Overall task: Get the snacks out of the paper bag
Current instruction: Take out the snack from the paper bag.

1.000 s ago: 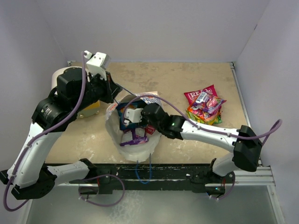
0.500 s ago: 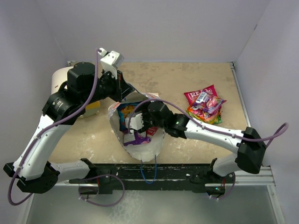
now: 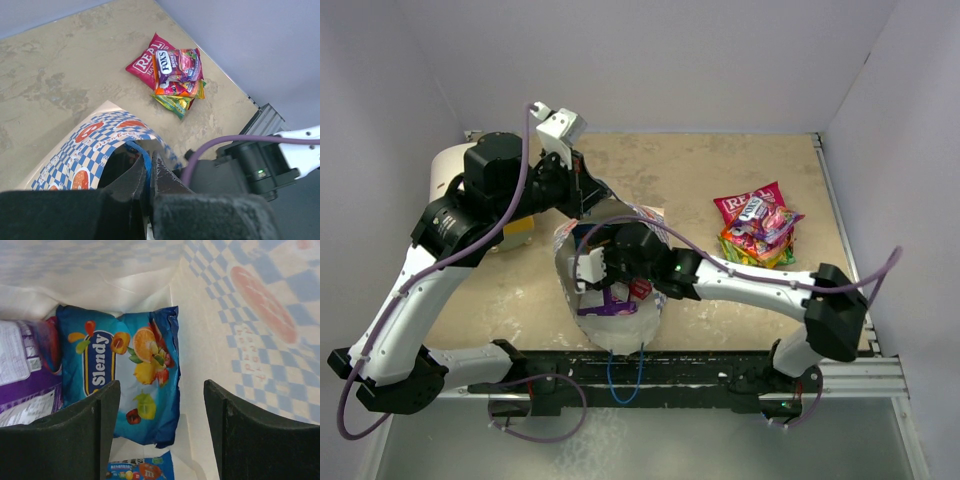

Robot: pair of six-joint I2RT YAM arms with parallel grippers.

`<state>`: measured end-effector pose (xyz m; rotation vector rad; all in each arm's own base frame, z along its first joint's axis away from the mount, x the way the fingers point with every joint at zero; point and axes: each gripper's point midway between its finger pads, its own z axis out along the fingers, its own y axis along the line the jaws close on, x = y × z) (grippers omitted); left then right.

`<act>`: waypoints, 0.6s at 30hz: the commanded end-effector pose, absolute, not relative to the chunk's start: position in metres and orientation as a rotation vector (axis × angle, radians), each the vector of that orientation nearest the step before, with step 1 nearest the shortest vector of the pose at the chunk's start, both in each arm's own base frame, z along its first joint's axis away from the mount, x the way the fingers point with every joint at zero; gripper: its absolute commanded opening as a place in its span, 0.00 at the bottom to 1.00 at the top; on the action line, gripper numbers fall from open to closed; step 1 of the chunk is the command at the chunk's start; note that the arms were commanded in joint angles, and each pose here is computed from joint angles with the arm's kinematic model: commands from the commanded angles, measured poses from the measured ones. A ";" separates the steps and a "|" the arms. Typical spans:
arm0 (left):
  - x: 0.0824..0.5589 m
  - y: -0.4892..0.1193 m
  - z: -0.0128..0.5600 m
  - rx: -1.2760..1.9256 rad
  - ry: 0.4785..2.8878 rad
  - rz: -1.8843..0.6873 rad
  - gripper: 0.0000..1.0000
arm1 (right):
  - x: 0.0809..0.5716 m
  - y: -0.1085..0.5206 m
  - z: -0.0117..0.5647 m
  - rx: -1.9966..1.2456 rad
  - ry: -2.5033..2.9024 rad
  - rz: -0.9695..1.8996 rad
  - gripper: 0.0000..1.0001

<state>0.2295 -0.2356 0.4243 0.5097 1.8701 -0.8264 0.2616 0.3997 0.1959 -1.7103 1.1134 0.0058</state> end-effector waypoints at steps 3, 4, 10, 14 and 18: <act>0.227 -0.239 0.471 0.509 1.701 -0.885 0.00 | 0.296 0.411 0.215 -1.523 1.226 -0.059 0.69; 0.227 -0.239 0.472 0.511 1.698 -0.883 0.00 | 0.299 0.411 0.213 -1.526 1.230 -0.062 0.68; 0.228 -0.237 0.474 0.519 1.691 -0.869 0.00 | 0.324 0.390 0.201 -1.509 1.312 -0.087 0.61; 0.229 -0.233 0.473 0.508 1.691 -0.844 0.00 | 0.332 0.377 0.189 -1.530 1.333 -0.130 0.59; 0.228 -0.231 0.476 0.507 1.679 -0.834 0.00 | 0.339 0.373 0.178 -1.554 1.347 -0.158 0.60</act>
